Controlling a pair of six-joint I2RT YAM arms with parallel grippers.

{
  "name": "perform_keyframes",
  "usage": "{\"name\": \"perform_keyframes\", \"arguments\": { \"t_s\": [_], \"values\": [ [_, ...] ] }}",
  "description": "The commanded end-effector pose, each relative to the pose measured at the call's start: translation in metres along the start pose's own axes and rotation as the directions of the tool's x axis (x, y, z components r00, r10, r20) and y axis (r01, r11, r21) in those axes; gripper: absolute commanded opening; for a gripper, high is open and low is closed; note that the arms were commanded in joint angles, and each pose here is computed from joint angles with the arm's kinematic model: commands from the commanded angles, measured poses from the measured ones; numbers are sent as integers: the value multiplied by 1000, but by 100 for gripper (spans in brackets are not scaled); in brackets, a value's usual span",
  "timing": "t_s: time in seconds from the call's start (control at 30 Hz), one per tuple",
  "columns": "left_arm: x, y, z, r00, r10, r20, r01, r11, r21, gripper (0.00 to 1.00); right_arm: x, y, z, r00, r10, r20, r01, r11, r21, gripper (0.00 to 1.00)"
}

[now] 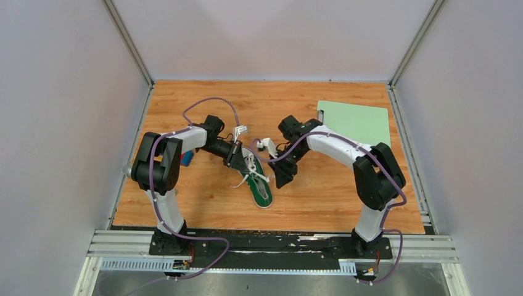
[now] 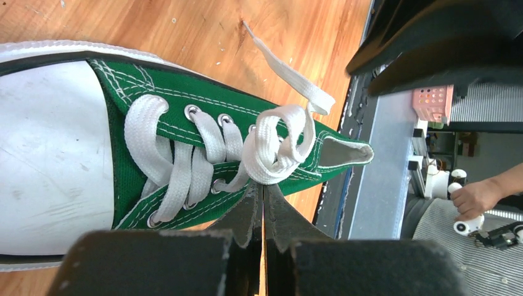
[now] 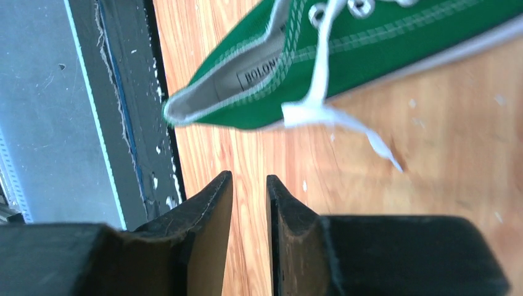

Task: Tie the shoes
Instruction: Cross the shoelace with the shoelace.

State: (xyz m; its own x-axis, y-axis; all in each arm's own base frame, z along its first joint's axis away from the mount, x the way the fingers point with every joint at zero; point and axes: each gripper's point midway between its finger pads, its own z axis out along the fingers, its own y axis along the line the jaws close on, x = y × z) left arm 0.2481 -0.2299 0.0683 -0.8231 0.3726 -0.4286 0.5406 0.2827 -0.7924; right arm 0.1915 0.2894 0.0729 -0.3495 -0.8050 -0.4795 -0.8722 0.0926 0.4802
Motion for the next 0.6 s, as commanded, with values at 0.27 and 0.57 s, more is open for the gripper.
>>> {"name": "perform_keyframes", "arguments": {
  "t_s": [0.27,0.57],
  "values": [
    [-10,-6,-4,994,113,0,-113,993,23,0,-83,-36,-41,970,46,240,-32,998,-62,28],
    [-8,-10,-2,992,125,19,-126,991,48,0,-91,-61,-18,962,110,250,-83,990,-116,27]
  ]
}}
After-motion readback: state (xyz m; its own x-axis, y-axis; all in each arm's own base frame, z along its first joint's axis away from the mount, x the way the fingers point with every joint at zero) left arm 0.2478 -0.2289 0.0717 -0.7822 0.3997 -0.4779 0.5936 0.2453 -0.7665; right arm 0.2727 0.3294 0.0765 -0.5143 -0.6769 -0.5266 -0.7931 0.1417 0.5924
